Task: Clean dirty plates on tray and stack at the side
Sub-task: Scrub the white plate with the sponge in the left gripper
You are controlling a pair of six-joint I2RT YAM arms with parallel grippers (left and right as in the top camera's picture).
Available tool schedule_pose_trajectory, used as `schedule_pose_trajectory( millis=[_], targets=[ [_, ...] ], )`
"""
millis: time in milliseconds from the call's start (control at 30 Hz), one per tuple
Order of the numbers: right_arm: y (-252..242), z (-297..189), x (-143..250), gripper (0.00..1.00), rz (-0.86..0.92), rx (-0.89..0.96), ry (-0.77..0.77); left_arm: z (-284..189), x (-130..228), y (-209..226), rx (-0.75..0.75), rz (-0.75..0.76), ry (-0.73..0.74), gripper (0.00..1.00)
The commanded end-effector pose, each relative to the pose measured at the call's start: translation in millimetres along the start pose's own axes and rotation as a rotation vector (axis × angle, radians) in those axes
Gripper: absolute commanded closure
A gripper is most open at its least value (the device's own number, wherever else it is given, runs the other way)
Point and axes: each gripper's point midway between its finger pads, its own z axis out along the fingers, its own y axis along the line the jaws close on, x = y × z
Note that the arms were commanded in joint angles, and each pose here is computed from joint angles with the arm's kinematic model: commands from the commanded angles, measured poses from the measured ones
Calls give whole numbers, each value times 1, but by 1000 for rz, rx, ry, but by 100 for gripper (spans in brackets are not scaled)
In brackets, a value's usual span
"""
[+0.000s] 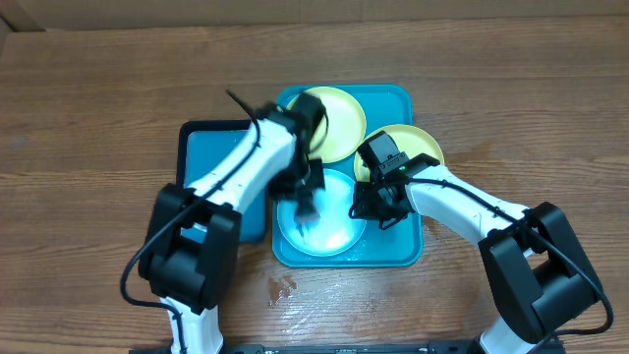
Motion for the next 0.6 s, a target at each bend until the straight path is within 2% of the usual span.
schedule_pose_trajectory(
  millis=[0, 67, 200, 267, 367, 567],
  targets=[
    [-38, 12, -2, 96, 60, 168, -26, 16, 18, 0, 42, -87, 47, 96],
    [-38, 12, -2, 96, 60, 169, -25, 24, 19, 9, 9, -83, 37, 96],
    [-39, 12, -1, 96, 60, 170, -22, 24, 4, 44, -183, -77, -72, 96],
    [-39, 12, -1, 96, 60, 171, -21, 24, -4, 44, -186, -56, -104, 96],
    [-39, 12, -1, 96, 60, 172, -20, 26, -13, 22, -87, 12, -128, 96],
    [-39, 12, -1, 96, 56, 173, -18, 21, -2, -55, 275, 135, -63, 96]
  ],
)
